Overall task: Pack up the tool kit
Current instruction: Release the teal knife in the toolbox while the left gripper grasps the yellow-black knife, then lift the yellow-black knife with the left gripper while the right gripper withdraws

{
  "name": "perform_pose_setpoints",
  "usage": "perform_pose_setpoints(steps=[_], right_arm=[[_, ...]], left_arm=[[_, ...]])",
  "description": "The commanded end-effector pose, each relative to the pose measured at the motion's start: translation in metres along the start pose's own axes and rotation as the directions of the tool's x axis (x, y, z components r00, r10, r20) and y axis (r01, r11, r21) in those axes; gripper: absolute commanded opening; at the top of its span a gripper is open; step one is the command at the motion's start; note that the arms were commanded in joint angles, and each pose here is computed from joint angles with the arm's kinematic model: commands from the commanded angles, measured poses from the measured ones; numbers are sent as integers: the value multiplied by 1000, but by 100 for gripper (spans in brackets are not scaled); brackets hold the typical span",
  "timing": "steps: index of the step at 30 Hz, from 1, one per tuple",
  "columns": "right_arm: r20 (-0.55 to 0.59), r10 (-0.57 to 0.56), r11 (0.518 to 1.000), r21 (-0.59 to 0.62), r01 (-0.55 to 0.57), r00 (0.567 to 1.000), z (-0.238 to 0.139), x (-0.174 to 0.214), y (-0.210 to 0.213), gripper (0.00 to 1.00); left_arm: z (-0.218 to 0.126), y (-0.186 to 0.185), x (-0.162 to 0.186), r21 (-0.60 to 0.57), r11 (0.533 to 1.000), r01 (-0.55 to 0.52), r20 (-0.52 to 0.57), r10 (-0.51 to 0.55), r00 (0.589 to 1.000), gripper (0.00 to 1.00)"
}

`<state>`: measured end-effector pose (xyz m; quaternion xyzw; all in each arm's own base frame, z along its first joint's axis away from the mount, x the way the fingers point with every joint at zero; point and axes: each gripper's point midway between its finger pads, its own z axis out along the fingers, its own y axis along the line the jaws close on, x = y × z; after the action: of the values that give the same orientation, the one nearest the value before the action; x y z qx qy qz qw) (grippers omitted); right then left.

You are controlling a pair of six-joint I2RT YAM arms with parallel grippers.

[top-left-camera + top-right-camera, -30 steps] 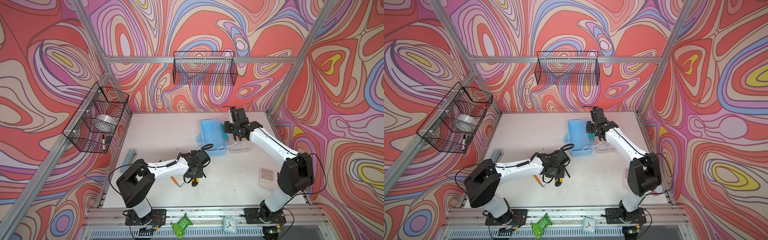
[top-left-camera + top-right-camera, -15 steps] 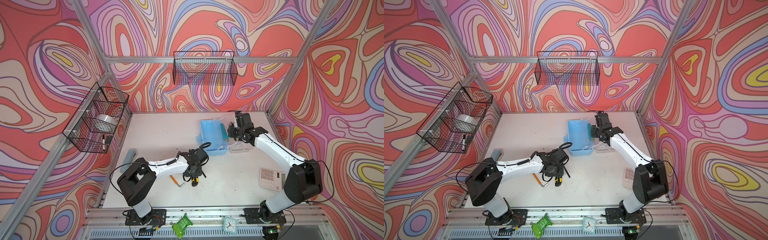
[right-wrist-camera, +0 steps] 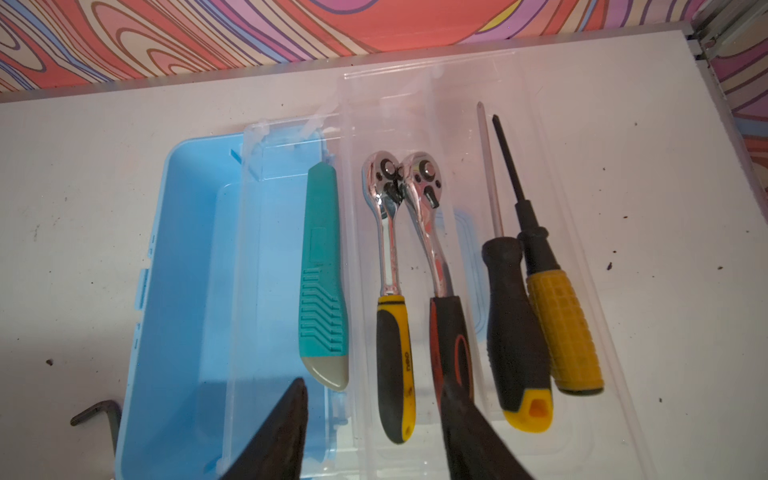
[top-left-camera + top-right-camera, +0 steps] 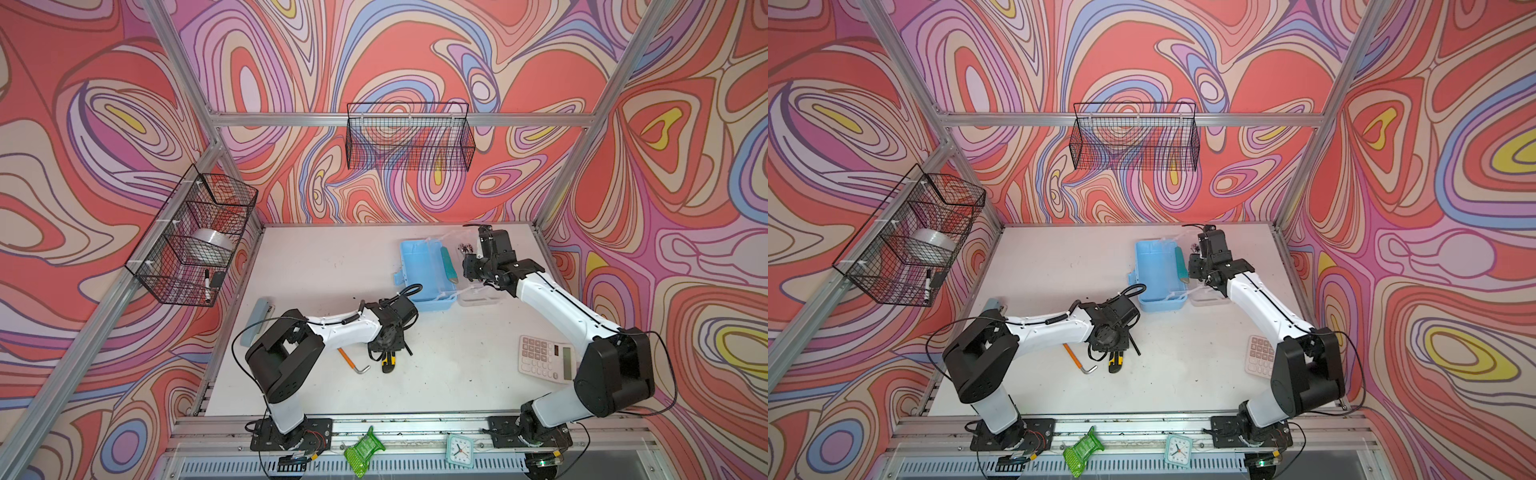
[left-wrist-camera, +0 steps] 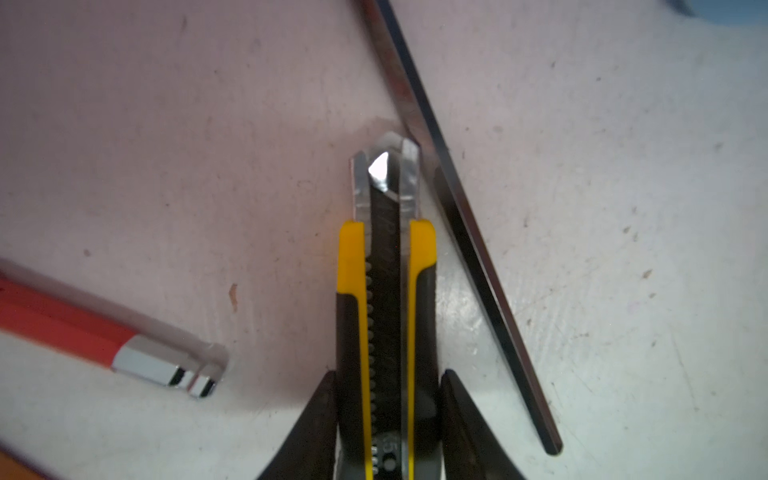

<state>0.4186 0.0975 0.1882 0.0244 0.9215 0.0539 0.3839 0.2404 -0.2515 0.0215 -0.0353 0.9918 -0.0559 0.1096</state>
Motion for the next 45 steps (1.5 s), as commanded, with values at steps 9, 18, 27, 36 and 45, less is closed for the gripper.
perform_pose_setpoints(steps=[9, 18, 27, 36, 45], right_arm=[[29, 21, 1000, -12, -21, 999, -5, -4, -15, 55], [45, 54, 998, -24, -53, 998, -6, -6, -29, 55], [44, 72, 997, -32, -71, 996, -5, -3, -38, 55], [59, 99, 993, -67, -95, 993, -3, 3, -52, 56], [101, 65, 992, -116, -53, 993, -11, 0, -45, 56]], left_arm=[[3, 19, 8, -98, 995, -12, -40, 8, 999, 44], [5, 29, 12, -143, 990, -17, -54, 9, 998, 43], [4, 26, 12, -127, 992, -7, -54, 0, 999, 27], [-22, 25, 1, -83, 995, 51, 23, -49, 999, 19], [-48, 7, -20, -28, 998, 58, 82, -56, 995, 16]])
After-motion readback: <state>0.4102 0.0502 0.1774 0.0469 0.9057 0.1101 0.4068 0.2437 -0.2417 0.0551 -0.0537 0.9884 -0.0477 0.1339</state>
